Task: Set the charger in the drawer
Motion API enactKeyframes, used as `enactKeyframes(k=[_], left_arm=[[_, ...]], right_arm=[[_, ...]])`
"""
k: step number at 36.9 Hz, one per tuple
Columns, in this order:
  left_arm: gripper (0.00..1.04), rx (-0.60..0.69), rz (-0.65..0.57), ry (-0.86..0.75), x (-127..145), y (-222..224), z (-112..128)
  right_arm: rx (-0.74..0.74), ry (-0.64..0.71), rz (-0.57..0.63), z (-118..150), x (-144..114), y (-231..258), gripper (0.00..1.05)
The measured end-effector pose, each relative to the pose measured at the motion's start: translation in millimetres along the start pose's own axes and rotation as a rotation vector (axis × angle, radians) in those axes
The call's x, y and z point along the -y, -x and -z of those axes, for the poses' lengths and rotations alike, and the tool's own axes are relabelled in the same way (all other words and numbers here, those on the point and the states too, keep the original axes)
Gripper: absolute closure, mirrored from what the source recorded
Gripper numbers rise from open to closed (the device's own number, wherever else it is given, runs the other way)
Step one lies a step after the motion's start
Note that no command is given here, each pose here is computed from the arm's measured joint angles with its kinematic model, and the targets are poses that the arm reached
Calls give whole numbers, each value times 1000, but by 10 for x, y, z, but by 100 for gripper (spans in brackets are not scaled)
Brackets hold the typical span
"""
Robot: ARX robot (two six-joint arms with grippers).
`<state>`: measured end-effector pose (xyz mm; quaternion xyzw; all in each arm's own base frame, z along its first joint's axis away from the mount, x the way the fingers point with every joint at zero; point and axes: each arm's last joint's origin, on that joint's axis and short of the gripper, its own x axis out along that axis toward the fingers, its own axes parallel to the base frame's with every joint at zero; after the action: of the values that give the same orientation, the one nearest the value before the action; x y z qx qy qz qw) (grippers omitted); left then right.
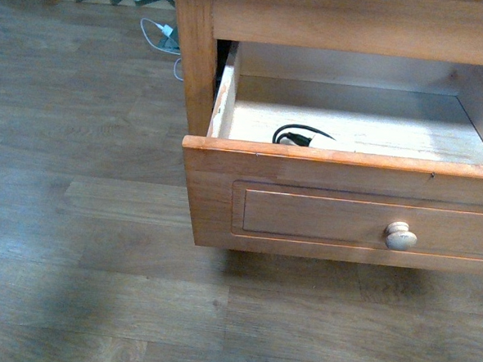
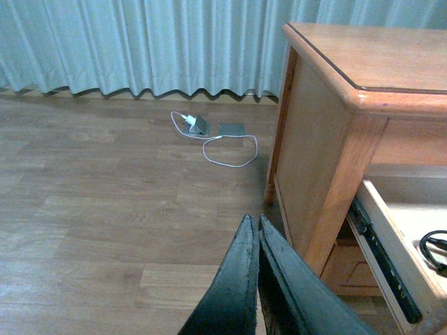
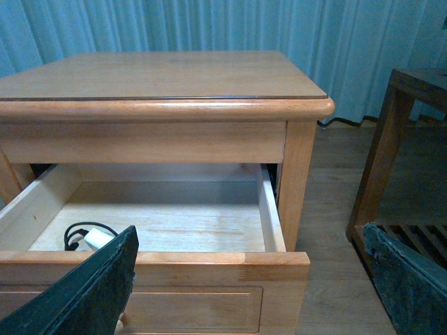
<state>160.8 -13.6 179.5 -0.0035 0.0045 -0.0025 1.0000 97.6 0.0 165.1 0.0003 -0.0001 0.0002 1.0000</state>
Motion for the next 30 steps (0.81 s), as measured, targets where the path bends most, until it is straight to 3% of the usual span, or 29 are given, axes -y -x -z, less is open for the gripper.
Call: enactKeyframes(k=[9, 30], left_arm=[[101, 14, -4, 0, -132, 189, 109], [101, 34, -2, 0, -132, 399, 53]], right_arm=[[0, 0, 0, 1, 0, 0, 9], [0, 0, 0, 1, 0, 0, 9]])
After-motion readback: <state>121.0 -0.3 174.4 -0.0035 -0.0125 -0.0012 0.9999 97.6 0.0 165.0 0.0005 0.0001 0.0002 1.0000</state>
